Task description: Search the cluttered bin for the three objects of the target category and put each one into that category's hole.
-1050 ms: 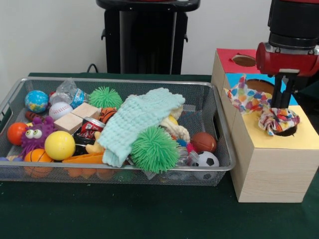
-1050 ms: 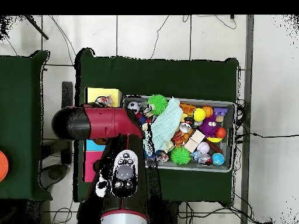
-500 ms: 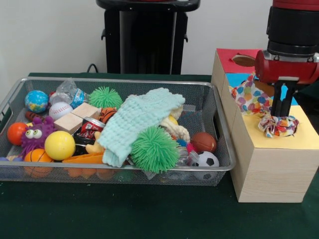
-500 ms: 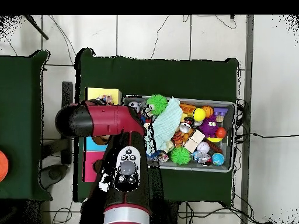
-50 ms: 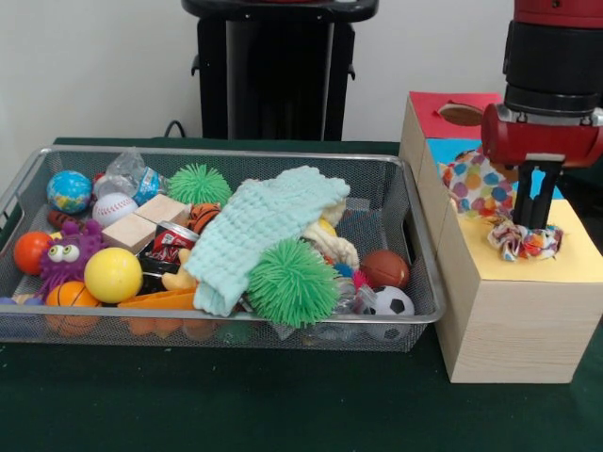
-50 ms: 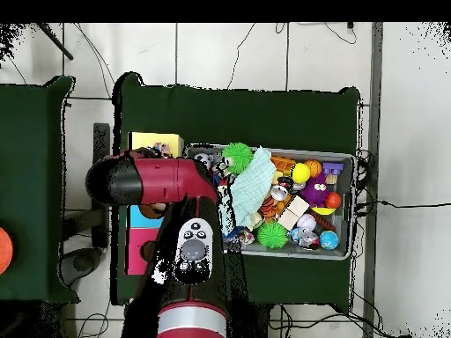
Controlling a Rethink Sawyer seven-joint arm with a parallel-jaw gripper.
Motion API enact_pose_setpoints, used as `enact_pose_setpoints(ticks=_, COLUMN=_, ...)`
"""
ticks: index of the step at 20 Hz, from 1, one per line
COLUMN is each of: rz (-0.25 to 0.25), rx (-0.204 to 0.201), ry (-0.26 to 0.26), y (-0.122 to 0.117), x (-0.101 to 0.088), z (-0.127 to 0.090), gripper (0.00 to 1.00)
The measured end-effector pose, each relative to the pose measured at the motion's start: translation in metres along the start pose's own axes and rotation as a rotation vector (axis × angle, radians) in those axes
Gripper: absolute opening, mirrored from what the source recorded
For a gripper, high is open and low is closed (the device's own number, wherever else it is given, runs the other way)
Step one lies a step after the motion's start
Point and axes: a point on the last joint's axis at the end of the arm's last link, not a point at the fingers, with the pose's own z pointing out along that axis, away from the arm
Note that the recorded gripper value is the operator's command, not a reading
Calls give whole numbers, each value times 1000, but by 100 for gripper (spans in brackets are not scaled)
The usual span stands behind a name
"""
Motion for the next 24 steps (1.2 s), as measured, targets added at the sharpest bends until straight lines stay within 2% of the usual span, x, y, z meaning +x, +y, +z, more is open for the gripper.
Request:
enact_pose_setpoints(ticks=9, rz=-2, rx=-13, ry=52, y=7, x=23, z=39, gripper=0)
enact_pose_setpoints(ticks=12, rz=3, rx=-17, ry=45, y=6, x=24, z=50, gripper=0)
enact_pose_setpoints(ticks=18, rz=13, rx=-18, ry=25, y=0, x=21, z=57, gripper=0)
enact_pose_setpoints(ticks=24, rz=14, rx=-22, ry=13, y=1, x=17, z=46, gripper=0)
